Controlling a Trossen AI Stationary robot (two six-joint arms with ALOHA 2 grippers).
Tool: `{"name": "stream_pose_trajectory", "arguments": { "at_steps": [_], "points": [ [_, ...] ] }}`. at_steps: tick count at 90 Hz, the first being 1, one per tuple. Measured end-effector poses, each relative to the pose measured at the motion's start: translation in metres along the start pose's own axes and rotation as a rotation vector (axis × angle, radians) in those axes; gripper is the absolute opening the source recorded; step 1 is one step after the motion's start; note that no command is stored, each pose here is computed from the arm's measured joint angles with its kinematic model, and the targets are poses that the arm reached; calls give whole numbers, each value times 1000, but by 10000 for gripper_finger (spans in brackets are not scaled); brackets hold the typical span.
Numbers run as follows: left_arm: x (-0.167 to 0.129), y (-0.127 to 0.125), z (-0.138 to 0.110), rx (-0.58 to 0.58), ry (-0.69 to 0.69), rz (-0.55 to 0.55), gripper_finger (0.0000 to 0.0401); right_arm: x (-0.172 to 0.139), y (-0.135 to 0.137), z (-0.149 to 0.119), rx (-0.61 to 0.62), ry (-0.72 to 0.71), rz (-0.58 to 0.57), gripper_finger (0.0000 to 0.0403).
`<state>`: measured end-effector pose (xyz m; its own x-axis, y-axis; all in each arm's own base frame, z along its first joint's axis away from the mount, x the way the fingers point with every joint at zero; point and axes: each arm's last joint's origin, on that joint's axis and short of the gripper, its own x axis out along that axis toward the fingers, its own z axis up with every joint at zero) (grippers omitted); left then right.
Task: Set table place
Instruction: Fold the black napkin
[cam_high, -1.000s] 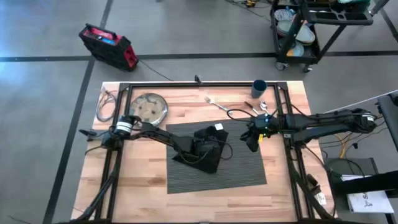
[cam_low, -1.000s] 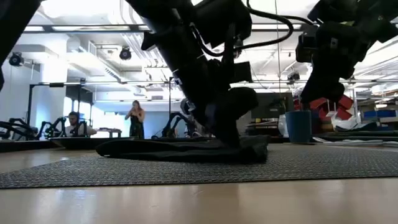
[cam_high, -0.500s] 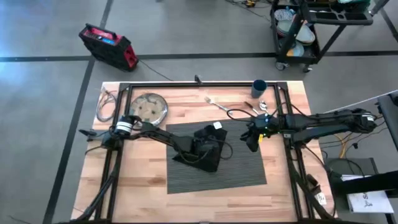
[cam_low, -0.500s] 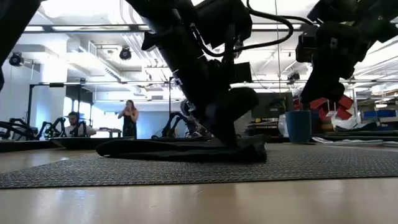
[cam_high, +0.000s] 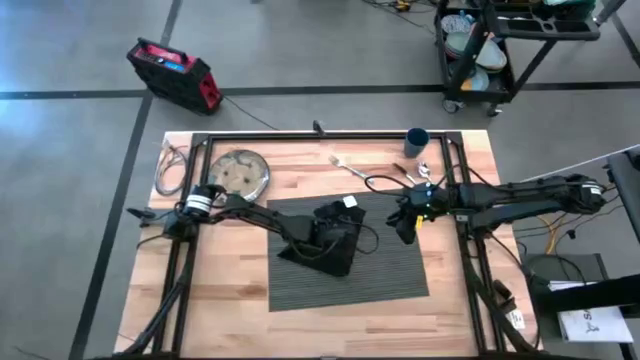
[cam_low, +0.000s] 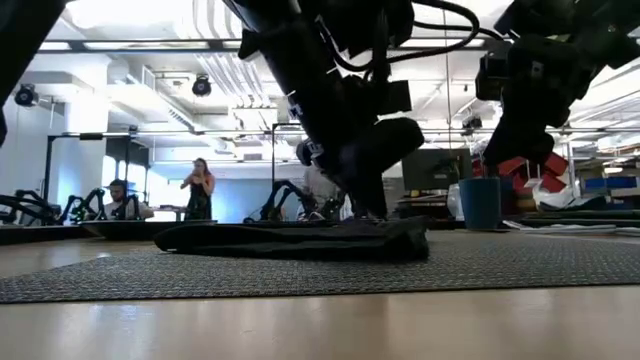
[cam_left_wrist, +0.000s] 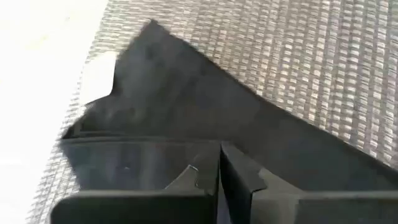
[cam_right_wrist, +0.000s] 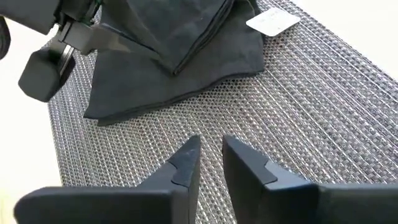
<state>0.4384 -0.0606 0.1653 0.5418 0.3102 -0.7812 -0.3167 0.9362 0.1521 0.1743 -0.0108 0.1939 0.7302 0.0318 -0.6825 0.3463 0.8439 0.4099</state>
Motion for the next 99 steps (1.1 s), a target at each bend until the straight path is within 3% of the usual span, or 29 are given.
{"name": "stream_pose_trajectory", "arguments": {
  "at_steps": [19, 36, 57, 85, 99],
  "points": [
    [10, -3, -7, 37, 27, -23, 37, 0, 0, 0, -9, 0, -1, 85],
    [13, 4, -7, 47, 19, 28, 88, 0, 0, 0, -8, -4, -8, 111],
    [19, 11, -8, 27, 23, -9, 132, 0, 0, 0, -8, -4, -9, 121],
    [21, 9, -12, 26, 38, -53, 151, 0, 0, 0, -8, -4, -8, 100],
    [21, 9, -12, 26, 38, -49, 128, 0, 0, 0, -8, -4, -8, 91]
  ]
}}
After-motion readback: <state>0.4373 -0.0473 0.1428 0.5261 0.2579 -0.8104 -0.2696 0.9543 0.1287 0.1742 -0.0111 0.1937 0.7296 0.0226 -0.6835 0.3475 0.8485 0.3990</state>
